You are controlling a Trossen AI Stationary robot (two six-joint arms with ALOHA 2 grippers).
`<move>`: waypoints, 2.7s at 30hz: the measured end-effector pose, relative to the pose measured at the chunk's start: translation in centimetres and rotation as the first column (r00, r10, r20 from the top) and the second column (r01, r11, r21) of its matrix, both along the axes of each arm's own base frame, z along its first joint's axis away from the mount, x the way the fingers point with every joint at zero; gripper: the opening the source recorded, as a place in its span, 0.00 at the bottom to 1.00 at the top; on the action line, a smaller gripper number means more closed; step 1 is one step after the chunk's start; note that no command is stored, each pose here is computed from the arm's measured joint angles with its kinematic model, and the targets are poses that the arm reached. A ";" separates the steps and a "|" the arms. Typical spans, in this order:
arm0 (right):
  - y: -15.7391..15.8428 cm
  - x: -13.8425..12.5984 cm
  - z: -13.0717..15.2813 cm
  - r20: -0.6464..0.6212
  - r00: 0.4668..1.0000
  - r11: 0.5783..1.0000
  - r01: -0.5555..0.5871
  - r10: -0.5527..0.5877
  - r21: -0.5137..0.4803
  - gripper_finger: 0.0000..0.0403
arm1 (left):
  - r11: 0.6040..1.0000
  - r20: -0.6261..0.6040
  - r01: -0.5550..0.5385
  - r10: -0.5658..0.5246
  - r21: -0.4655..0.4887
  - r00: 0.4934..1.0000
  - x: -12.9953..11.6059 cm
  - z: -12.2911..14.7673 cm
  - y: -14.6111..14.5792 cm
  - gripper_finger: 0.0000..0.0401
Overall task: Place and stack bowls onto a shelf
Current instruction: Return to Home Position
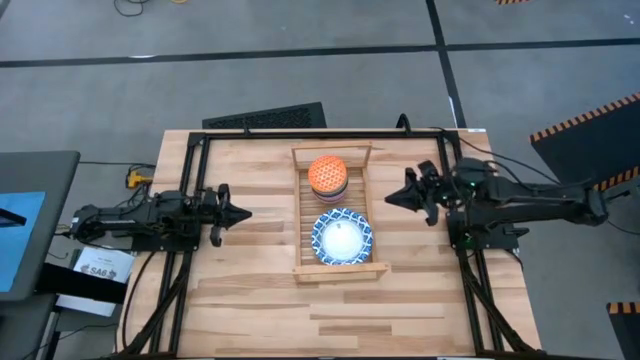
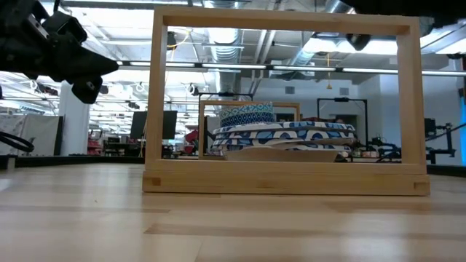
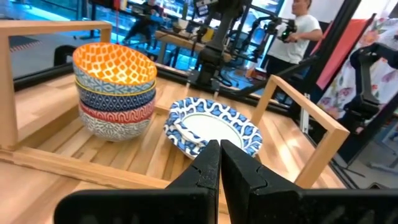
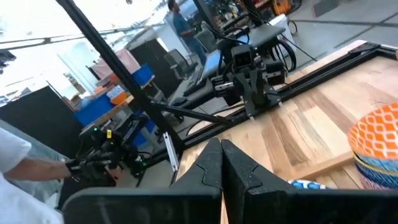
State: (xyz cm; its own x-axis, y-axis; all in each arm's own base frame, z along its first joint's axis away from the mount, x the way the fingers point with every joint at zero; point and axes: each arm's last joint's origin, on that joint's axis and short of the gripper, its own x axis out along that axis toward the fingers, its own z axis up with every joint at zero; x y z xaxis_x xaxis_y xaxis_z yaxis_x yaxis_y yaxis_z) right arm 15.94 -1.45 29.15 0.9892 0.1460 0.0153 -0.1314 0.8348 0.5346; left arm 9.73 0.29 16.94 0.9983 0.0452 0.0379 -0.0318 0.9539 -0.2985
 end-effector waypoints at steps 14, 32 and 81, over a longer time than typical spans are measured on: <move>2.4 -3.7 -7.2 0.185 0.983 0.998 0.005 0.007 -0.062 0.04 | 1.000 -0.002 -0.004 0.004 0.002 1.000 0.0 -0.1 0.0 0.00; 2.4 -6.3 -12.0 0.087 0.996 0.970 -0.003 0.025 -0.244 0.04 | 1.000 -0.003 -0.005 0.005 0.002 1.000 0.0 -0.1 0.0 0.00; 2.4 -6.2 -12.3 0.061 0.998 0.958 0.013 0.005 -0.285 0.20 | 1.000 -0.004 -0.009 0.009 0.002 1.000 0.0 -0.1 0.0 0.00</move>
